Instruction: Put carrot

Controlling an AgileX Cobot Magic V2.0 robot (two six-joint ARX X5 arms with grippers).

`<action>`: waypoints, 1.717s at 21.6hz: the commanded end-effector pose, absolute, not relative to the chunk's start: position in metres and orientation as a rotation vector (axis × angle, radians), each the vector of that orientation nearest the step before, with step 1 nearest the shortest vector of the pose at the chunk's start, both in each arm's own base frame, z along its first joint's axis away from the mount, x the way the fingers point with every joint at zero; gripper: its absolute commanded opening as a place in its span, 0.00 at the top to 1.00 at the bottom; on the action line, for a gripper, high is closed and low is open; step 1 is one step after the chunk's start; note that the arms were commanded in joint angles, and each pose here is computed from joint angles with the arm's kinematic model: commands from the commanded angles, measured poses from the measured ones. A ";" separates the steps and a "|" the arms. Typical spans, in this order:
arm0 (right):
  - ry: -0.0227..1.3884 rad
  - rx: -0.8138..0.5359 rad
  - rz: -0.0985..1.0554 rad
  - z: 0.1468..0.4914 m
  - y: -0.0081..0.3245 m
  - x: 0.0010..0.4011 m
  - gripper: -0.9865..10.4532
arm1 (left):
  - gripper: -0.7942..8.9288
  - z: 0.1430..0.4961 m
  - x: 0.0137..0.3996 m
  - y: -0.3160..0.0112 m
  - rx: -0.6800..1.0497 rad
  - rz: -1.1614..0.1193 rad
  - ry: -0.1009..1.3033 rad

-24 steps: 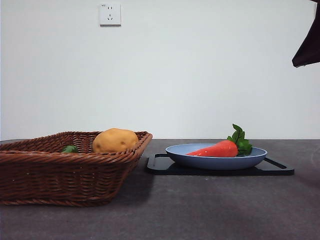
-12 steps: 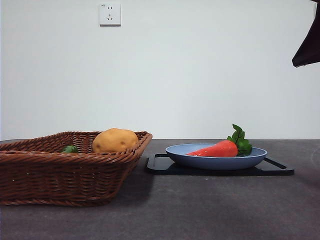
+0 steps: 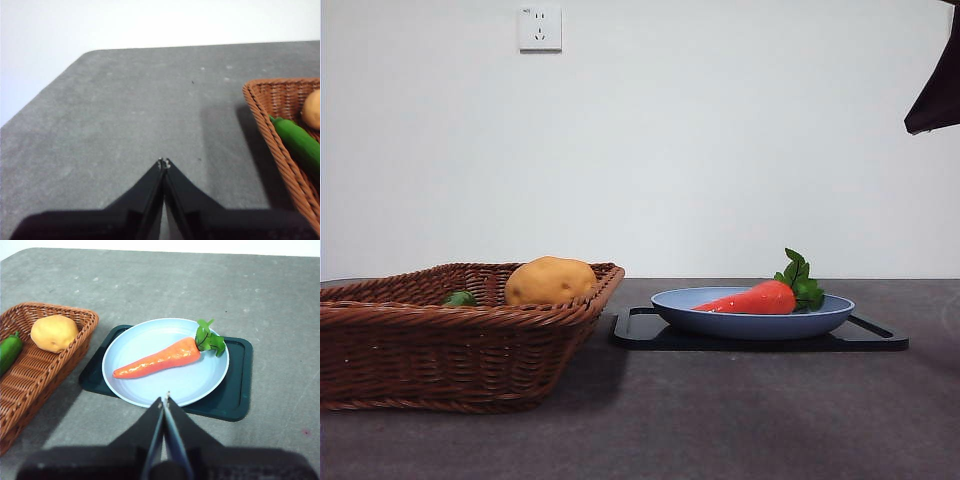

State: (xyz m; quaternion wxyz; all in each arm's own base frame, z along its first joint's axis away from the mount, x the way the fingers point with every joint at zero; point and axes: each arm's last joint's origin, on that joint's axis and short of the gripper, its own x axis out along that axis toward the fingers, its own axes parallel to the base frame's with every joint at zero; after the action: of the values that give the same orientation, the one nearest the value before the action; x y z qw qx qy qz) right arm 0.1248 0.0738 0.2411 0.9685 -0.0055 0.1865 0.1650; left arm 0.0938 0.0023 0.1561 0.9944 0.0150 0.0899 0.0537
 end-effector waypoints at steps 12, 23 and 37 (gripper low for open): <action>0.361 0.004 0.337 0.245 0.075 0.125 0.91 | 0.91 0.149 0.096 0.003 -0.022 0.123 0.163; 0.238 -0.182 0.259 0.254 0.059 0.112 0.91 | 0.91 0.149 0.096 0.003 -0.022 0.123 0.161; 0.144 -0.022 0.110 0.183 0.010 0.095 0.91 | 0.91 0.150 0.096 0.003 -0.023 0.123 0.158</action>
State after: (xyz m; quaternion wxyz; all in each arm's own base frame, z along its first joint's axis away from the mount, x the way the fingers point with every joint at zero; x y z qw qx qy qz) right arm 0.0942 0.0095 0.1864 0.9958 -0.0232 0.0712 0.0532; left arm 0.0955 0.0027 0.1520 0.9949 -0.0079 0.0818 0.0581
